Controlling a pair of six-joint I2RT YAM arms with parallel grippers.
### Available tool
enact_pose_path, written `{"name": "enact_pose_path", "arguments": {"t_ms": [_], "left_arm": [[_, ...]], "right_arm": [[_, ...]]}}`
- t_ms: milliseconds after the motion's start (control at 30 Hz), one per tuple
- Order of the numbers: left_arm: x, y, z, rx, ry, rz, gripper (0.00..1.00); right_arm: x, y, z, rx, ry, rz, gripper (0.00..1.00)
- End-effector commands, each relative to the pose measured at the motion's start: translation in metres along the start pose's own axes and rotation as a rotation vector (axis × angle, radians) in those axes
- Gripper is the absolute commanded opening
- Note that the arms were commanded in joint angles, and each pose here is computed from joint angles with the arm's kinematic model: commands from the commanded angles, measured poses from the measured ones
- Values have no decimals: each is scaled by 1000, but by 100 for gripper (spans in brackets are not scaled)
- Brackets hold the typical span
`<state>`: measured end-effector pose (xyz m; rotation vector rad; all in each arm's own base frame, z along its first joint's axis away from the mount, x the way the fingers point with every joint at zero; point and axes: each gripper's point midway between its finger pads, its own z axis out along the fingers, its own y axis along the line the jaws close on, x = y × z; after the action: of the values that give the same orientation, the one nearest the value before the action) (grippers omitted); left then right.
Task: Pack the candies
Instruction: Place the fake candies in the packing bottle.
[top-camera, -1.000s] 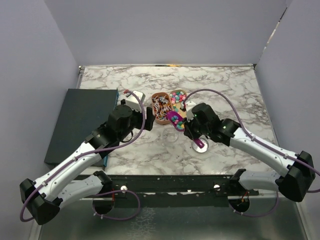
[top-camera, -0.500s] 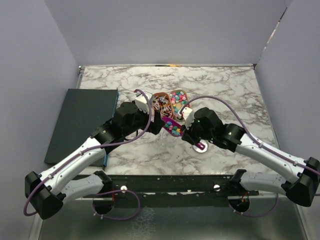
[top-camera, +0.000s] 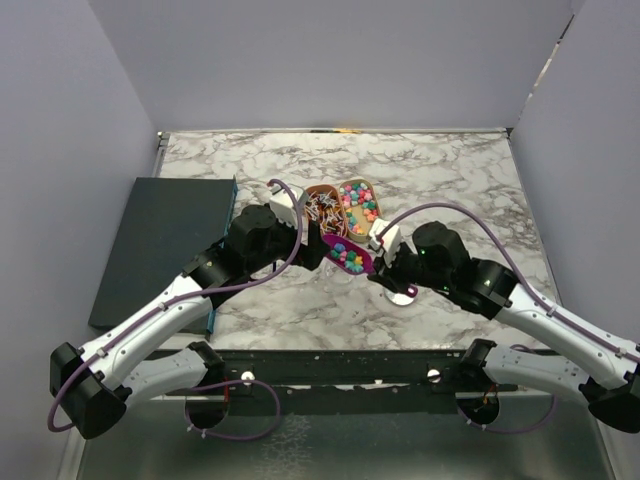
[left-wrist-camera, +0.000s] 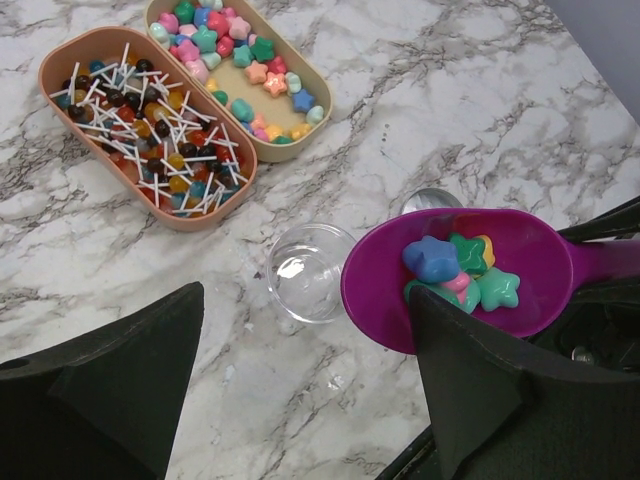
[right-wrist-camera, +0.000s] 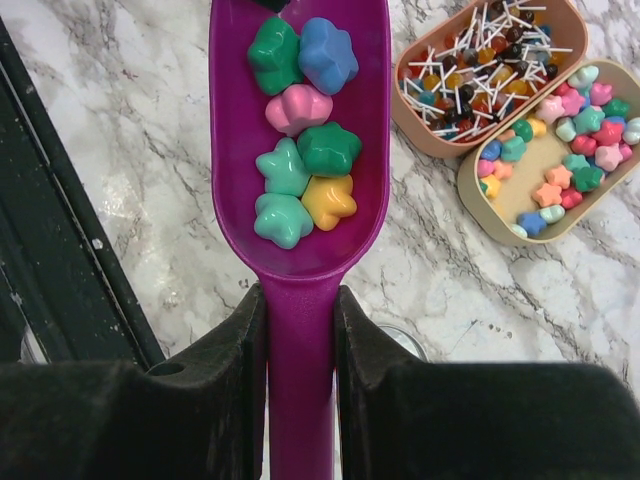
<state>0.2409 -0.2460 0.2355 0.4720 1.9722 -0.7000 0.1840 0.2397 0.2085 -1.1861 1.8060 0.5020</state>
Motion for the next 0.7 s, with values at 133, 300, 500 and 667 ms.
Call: {"name": "enact_pose_path", "arguments": {"t_ms": [133, 300, 500, 667], "left_arm": [[6, 11, 1, -53, 5, -7, 84], [10, 13, 2, -58, 16, -5, 84], [12, 13, 4, -57, 23, -8, 83], [16, 13, 5, -52, 36, -4, 83]], "right_arm": [[-25, 4, -8, -19, -113, -49, 1], [-43, 3, -20, -5, -208, -53, 1], [-73, 10, -37, -36, -359, -31, 1], [-83, 13, -40, -49, -412, -22, 1]]}}
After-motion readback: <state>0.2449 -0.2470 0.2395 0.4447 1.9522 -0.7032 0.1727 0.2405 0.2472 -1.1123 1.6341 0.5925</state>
